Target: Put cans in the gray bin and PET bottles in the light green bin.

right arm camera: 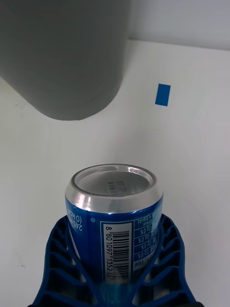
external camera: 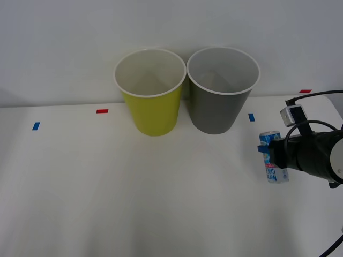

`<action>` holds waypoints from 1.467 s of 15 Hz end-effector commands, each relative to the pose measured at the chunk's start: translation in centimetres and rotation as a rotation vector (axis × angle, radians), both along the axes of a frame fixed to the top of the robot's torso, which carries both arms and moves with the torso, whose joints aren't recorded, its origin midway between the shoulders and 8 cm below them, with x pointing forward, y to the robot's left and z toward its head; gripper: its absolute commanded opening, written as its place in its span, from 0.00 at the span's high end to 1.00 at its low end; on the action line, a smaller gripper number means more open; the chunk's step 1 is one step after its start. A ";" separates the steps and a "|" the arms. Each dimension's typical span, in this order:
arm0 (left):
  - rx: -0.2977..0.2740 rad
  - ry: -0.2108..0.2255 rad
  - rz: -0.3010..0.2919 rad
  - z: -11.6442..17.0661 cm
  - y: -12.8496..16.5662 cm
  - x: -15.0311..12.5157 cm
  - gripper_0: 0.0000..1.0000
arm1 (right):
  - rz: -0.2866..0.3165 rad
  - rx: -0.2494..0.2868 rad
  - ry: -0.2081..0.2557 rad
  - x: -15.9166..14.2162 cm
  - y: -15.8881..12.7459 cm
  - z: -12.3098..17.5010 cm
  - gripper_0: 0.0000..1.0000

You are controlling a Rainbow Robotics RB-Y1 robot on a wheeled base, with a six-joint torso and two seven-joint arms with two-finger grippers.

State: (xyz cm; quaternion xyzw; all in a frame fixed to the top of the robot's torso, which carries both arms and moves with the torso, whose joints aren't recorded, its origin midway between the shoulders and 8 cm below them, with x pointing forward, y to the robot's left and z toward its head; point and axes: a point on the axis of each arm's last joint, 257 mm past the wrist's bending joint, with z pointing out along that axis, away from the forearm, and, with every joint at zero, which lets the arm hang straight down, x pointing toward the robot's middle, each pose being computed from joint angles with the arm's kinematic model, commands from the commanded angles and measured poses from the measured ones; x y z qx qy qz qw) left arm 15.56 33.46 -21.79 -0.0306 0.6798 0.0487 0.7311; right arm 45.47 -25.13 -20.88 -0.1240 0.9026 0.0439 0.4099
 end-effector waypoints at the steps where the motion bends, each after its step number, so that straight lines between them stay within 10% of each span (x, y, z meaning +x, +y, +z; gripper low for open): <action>1: 0.000 0.000 0.000 0.0 0.0 0.0 0.00 | 0.064 0.030 -0.065 -0.1 1.9 2.1 1.00; 5: 0.000 0.000 0.000 0.0 0.0 0.0 0.00 | 0.136 0.104 -0.159 0.3 4.4 4.9 1.00; 19: 0.000 0.000 0.000 0.0 0.0 0.0 0.00 | 0.241 0.097 -0.491 -0.9 10.2 18.2 1.00; 22: 0.000 0.000 0.000 0.0 0.0 0.0 0.00 | 0.220 0.205 -0.530 -0.7 11.7 21.9 1.00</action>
